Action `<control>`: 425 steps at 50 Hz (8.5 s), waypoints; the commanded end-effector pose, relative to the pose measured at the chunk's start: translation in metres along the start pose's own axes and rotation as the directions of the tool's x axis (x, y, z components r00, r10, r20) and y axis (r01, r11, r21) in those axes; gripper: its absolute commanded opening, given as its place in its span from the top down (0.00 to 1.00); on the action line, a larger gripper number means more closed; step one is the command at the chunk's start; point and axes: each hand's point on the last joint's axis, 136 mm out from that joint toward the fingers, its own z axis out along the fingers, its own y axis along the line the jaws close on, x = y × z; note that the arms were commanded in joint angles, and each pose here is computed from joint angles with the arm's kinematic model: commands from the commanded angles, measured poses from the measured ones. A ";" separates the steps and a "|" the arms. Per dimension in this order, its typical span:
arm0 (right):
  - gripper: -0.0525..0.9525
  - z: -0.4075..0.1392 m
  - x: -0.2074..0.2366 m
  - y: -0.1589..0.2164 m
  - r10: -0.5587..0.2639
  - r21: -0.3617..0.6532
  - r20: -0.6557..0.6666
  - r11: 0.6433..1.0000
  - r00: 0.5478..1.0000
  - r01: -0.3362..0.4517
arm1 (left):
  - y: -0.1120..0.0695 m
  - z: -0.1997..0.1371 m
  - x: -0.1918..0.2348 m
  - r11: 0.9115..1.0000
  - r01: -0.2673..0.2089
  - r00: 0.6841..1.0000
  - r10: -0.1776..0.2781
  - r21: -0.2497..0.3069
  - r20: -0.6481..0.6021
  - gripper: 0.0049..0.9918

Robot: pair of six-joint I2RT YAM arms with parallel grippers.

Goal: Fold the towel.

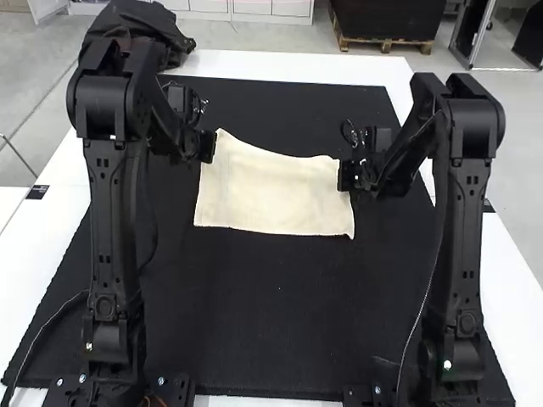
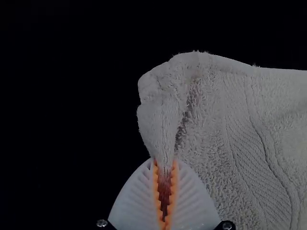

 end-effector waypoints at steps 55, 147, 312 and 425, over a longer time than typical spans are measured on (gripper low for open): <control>0.97 -0.094 -0.026 0.022 0.042 -0.061 0.013 0.997 0.999 -0.041 | 0.000 -0.087 0.001 0.999 0.026 1.000 -0.026 -0.024 0.002 0.98; 0.44 -0.122 0.112 0.026 0.055 -0.076 -0.260 0.994 0.964 -0.077 | -0.010 -0.125 0.125 0.990 0.093 0.992 -0.101 -0.104 -0.075 0.02; 0.04 -0.163 0.010 0.034 0.136 -0.056 -0.073 0.988 0.988 -0.140 | 0.012 -0.203 -0.002 0.978 0.160 0.977 -0.137 -0.136 0.160 0.02; 0.97 -0.127 0.002 0.067 0.120 -0.150 -0.081 0.980 0.990 -0.131 | 0.029 -0.190 0.018 0.970 0.182 0.973 -0.154 -0.163 0.170 0.02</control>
